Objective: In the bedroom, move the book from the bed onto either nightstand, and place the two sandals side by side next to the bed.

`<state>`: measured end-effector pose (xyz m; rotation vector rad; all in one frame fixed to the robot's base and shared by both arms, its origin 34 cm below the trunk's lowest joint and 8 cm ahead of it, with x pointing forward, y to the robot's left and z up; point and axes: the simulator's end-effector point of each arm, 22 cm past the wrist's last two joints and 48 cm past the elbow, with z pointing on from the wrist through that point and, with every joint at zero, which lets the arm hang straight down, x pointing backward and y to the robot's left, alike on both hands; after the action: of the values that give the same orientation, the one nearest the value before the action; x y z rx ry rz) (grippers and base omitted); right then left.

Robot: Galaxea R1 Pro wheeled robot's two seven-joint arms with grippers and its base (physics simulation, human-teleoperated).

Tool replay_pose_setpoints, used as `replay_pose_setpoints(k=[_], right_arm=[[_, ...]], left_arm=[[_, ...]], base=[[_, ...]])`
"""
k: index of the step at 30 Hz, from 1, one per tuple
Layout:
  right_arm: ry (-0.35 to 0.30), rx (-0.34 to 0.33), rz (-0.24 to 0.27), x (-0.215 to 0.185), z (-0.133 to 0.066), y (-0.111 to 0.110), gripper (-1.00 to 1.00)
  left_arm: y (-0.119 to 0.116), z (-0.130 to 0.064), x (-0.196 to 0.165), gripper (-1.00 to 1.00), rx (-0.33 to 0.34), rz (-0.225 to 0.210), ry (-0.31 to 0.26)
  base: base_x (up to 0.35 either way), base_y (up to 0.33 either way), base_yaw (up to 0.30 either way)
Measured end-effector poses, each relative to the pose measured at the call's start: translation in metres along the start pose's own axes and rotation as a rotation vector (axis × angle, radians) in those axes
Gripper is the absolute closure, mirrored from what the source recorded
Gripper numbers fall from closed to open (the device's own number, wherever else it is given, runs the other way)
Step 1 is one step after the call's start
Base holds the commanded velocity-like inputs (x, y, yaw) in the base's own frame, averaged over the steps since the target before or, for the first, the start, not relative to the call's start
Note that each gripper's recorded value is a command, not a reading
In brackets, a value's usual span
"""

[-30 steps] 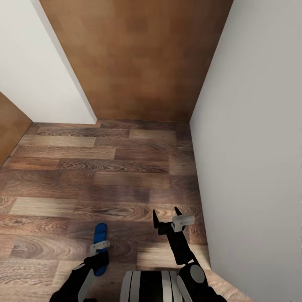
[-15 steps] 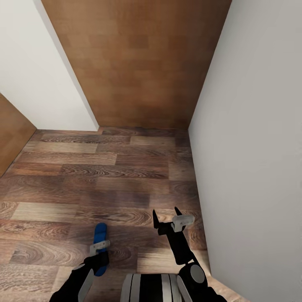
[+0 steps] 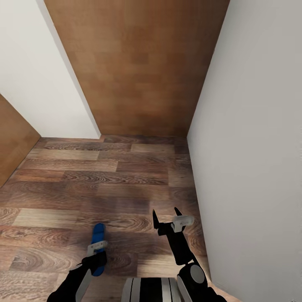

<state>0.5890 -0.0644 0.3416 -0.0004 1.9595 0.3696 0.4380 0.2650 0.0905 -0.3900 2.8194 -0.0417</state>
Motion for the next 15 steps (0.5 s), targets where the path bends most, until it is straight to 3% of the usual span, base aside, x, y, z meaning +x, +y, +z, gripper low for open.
replay_pose_setpoints(k=[2, 7, 11, 15], right_arm=[[-0.009, -0.001, -0.002, -0.005, 0.0, 0.001, -1.0], [-0.028, -0.005, -0.007, -0.016, -0.002, 0.003, -1.0], [-0.043, -0.007, -0.011, -0.025, -0.003, 0.005, -1.0], [-0.057, -0.009, -0.015, -0.033, -0.004, 0.007, -1.0]], left_arm=[[0.007, -0.002, -0.006, 1.0, 0.005, 0.006, -0.01], [0.008, -0.01, -0.024, 1.0, 0.109, 0.016, -0.037], [0.033, -0.026, -0.053, 1.0, 0.234, -0.028, -0.089], [0.037, -0.042, -0.071, 1.0, 0.324, -0.061, -0.129]], base=[[0.0, 0.0, 0.0], [0.0, 0.0, 0.0], [0.0, 0.0, 0.0], [0.0, 0.0, 0.0]])
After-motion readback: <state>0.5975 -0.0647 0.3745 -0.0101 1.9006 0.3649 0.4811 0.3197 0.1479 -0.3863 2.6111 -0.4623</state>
